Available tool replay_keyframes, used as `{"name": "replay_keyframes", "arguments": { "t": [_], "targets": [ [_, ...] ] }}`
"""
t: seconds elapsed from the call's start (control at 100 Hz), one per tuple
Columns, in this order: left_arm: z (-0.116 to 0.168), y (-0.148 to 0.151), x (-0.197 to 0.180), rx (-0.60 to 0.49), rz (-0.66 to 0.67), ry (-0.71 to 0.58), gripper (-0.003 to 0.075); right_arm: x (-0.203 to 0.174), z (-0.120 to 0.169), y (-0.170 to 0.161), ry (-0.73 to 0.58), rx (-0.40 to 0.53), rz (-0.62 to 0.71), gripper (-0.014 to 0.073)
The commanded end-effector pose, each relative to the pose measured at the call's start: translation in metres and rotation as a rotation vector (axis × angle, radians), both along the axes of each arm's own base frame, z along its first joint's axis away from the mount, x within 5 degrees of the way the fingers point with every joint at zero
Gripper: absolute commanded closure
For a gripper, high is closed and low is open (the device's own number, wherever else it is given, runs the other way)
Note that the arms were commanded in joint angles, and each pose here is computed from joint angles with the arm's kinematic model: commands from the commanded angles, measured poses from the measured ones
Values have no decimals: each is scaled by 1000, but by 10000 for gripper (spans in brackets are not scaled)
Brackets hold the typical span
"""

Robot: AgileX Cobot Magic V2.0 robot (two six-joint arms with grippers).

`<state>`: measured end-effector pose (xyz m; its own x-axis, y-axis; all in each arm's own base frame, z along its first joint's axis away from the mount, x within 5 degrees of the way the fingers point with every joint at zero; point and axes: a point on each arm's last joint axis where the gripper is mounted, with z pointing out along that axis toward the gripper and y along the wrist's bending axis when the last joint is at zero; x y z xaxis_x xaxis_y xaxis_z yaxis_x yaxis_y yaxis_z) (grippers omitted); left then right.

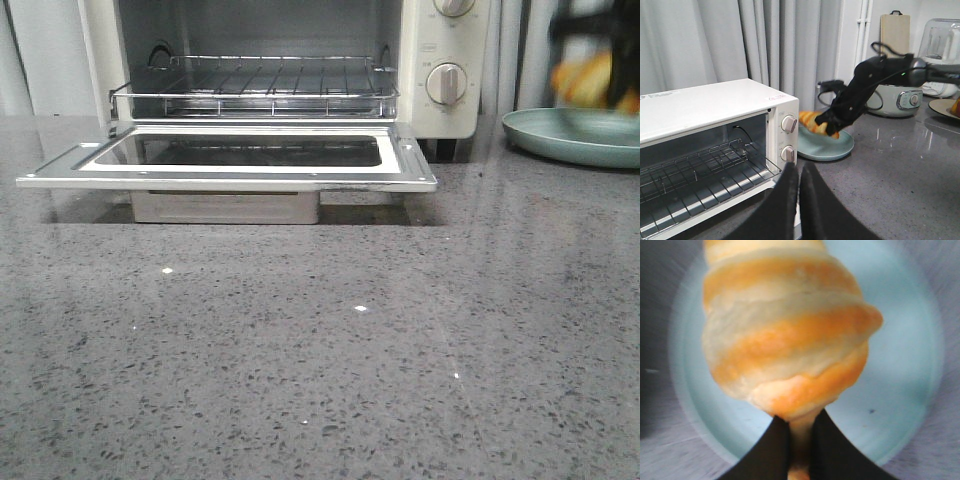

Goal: Put bread in oven
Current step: 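Carry the croissant with the right gripper into the open oven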

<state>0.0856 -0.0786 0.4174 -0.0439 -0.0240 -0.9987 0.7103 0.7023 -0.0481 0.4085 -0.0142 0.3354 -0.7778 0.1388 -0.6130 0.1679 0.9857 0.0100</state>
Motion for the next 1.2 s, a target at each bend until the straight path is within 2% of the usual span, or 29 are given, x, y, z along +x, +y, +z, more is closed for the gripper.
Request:
{"name": "replay_keyframes", "arguments": {
  "t": [0.0,0.09,0.17,0.27,0.4,0.5,0.59,0.78,0.99,1.19],
  "targets": [
    [14,3,0,-68,26,-50,742,-55,95,14,-263,-52,85,662],
    [14,3,0,-71,29,-53,742,-106,135,43,-336,-51,232,662],
    [15,4,0,-76,33,-57,742,-146,159,75,-400,32,381,662],
    [16,4,1,-88,44,-69,742,-177,170,114,-432,117,587,662],
    [18,5,1,-90,57,-86,742,-187,161,161,-385,161,765,662],
    [18,5,1,-85,59,-89,741,-170,137,193,-307,153,827,662],
    [18,5,1,-85,59,-89,741,-143,109,214,-238,131,829,662],
    [17,5,1,-82,55,-85,742,-81,55,232,-207,91,767,662],
    [15,4,0,-67,42,-70,742,-31,41,226,-279,94,684,662],
    [15,4,0,-62,37,-66,742,-3,38,218,-311,93,637,652]
  ]
}}
